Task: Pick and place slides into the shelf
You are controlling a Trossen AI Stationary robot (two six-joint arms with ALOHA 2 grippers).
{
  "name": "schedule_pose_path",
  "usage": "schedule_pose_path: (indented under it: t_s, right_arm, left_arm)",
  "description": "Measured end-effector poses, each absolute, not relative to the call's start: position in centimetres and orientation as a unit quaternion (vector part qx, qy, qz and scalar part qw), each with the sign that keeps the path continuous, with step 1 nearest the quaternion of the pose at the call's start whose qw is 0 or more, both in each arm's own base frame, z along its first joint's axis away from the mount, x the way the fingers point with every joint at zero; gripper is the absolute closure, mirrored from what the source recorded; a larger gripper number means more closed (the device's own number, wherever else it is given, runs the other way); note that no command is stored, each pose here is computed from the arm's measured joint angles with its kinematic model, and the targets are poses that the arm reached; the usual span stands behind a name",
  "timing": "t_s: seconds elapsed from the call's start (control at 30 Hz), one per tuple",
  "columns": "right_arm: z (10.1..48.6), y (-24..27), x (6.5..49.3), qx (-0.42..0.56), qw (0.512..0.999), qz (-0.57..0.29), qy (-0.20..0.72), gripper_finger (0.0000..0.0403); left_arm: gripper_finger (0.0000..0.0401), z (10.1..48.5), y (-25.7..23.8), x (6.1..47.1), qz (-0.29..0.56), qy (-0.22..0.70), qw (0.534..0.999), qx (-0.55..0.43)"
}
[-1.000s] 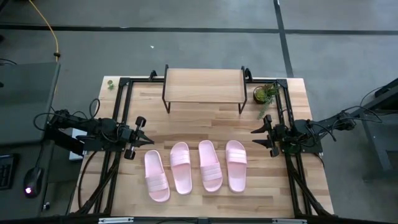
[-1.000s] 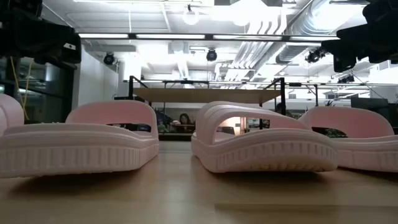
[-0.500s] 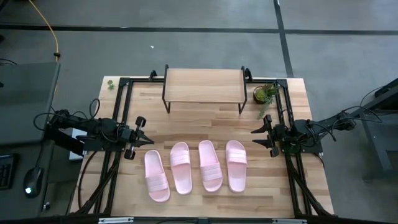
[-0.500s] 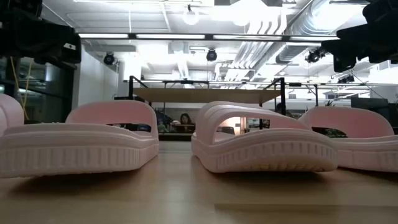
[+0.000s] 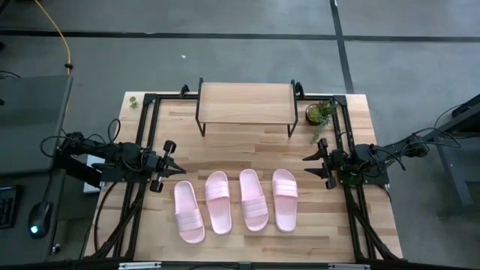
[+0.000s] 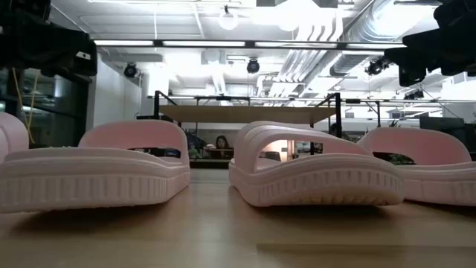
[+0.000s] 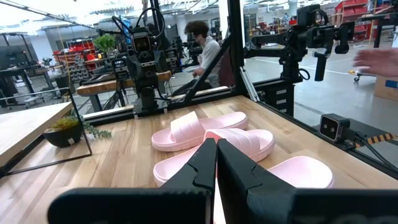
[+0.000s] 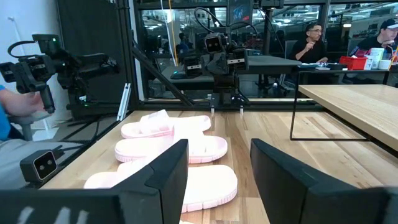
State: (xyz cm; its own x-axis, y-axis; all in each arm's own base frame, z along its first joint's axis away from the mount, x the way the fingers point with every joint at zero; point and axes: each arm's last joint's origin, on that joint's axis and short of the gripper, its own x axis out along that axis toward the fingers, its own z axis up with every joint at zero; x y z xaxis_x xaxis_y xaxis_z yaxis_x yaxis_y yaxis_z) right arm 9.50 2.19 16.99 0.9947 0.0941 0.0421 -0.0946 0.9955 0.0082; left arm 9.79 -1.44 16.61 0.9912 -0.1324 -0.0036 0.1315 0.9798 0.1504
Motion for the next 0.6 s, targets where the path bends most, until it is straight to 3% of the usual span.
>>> schedule_pose_path:
  t_s: [0.43, 0.6]
  right_arm:
    - [16.98, 2.19, 9.50, 0.004, 0.999, 0.047, -0.021, 0.0237]
    - [17.00, 2.12, 9.50, -0.040, 0.998, 0.034, -0.023, 0.0237]
  left_arm:
    - [0.0398, 16.61, -1.44, 9.79, -0.066, -0.003, 0.995, 0.076]
    - [0.0398, 16.61, -1.44, 9.79, -0.066, -0.003, 0.995, 0.075]
